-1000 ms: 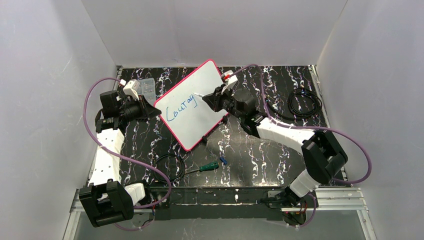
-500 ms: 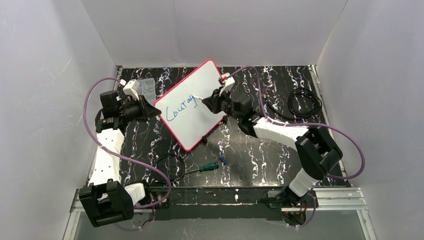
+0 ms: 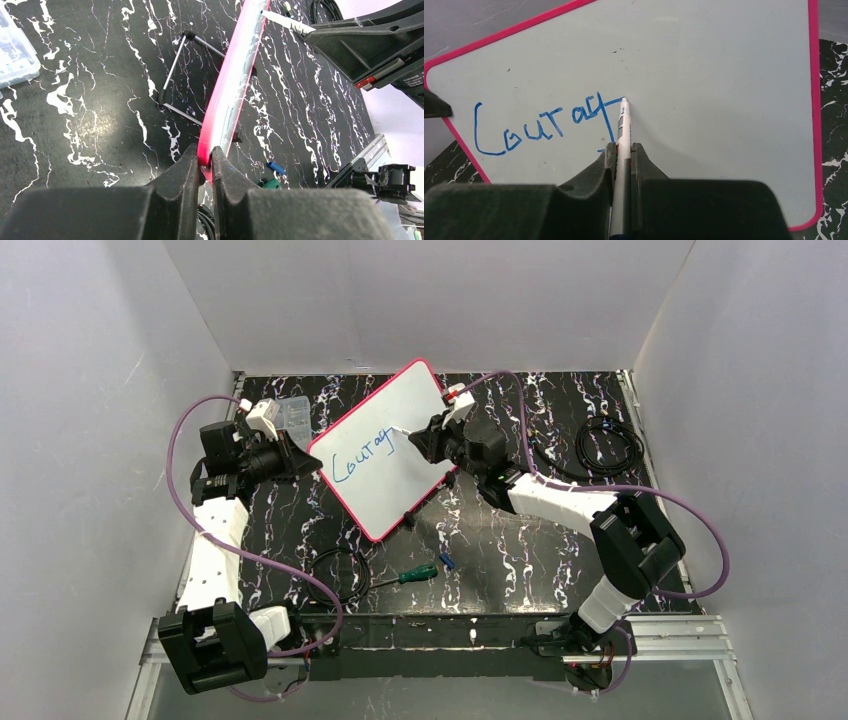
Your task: Write a sentence on the whiteboard
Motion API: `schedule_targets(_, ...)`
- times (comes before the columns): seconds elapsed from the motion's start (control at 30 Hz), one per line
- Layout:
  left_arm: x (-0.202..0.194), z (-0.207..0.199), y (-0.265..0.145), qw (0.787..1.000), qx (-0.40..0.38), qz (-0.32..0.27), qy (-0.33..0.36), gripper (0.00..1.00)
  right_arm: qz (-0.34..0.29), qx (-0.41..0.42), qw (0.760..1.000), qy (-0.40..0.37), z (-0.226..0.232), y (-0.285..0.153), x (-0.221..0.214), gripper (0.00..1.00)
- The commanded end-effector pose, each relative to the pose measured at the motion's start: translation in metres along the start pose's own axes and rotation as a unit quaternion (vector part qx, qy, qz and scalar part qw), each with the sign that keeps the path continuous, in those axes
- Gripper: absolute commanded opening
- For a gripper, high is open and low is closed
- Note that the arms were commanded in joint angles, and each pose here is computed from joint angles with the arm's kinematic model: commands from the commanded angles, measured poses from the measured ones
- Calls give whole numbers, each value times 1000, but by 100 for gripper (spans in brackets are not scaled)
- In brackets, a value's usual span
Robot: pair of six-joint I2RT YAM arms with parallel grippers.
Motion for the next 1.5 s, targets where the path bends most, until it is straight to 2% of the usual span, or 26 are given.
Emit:
schedule_targets(0.0, -4, 3, -1, 1000, 12, 11, 10, 0, -46, 12, 999, -5, 6, 10, 27, 1)
schedule_targets(0.33, -3, 3, -1, 1000, 11, 11, 10, 0, -52, 28, 998, -5, 11, 13, 30, 1)
schedule_targets(0.6, -4, 3, -1, 1000, 11, 11, 9, 0, -31, 57, 998, -6, 17, 13, 20, 1)
schedule_targets(1.47, -4, 3, -1, 1000, 11, 12, 9, 0, 17, 26, 1000, -3, 0, -6, -18, 1)
Point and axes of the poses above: each gripper's point midway between its finger pads, its own y axis out along the fingers, its own z axis along the line the jaws close on, x = y × z, the point moved 4 cm from there along -y, back along the fingers, and after that the axes turned 5 degrees about y, right-handed, at the moved point
